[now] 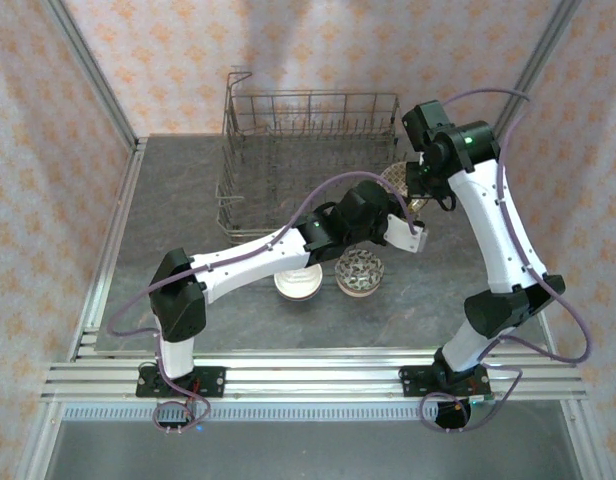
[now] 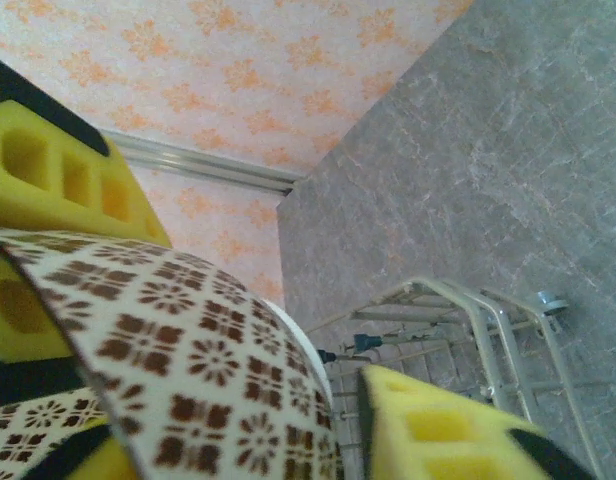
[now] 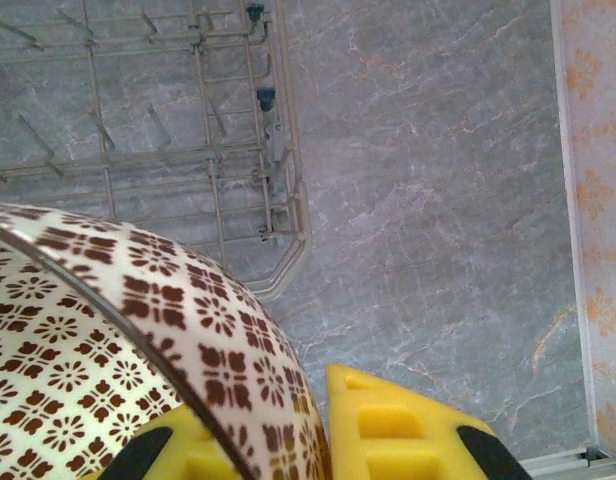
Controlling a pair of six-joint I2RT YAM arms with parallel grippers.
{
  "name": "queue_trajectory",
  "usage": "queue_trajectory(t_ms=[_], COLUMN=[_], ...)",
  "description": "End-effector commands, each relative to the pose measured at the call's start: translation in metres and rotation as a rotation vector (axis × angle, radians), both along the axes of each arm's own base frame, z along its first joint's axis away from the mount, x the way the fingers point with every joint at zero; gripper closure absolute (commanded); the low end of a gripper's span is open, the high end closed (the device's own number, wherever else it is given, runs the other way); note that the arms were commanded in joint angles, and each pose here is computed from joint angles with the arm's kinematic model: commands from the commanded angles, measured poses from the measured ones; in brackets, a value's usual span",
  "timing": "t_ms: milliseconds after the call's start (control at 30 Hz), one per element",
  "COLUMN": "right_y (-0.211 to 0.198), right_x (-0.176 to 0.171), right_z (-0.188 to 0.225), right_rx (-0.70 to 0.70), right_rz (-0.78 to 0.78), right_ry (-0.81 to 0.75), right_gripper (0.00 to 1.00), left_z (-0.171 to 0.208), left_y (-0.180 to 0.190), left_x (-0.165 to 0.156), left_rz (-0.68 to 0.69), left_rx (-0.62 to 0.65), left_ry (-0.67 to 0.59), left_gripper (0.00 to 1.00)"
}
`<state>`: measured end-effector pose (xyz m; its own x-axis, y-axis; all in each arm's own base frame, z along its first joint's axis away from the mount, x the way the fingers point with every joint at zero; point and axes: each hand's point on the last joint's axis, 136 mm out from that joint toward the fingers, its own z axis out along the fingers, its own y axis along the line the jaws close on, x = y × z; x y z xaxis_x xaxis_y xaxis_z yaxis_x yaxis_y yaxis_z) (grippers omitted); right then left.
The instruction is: Load the bowls into the dish rack
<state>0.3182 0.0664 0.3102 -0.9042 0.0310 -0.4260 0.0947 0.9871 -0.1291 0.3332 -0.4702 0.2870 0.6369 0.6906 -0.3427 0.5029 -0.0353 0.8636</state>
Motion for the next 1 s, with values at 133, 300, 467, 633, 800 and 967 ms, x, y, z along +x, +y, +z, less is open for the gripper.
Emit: queue_trajectory(t_ms=[133,300,467,633,800,967], right_y=[0.002,0.004,0.004,0.011,0.023,0.027], right_x=[0.004,0.005,0.006,0.009,0.011,0.013], right_z=[0.012,0.014,0.016,0.025,0.033,0.042], right_rx=[0.005,0.016,0.019,0.077,0.181,0.334], right_rz=[0.011,0.022,0.029,0.045,0.078,0.068], right_ry=[-0.046,-0.057,-0.077,-0.144,-0.191,-0.234], right_gripper=[0.94,0.90,0.62,0.31,0.20,0.15], left_z=[0.003,0.009,0.021,0.035,0.045,0.073], left_y=[0.001,0.002,0.002,0.003,0.005,0.015], left_x=[0.009,0.011,0.012,0.011,0.011,0.013], left_rz=[0.034,0.048,0.057,0.066,0.063,0.037], left_rx=[0.013,-0.011,-0.066,-0.141,-0.226,-0.419], left_ry=[-0.026,-0.048,-0.083,-0.088,-0.036,0.114], left_gripper=[0.92,1.00,1.00,1.00,1.00,1.00])
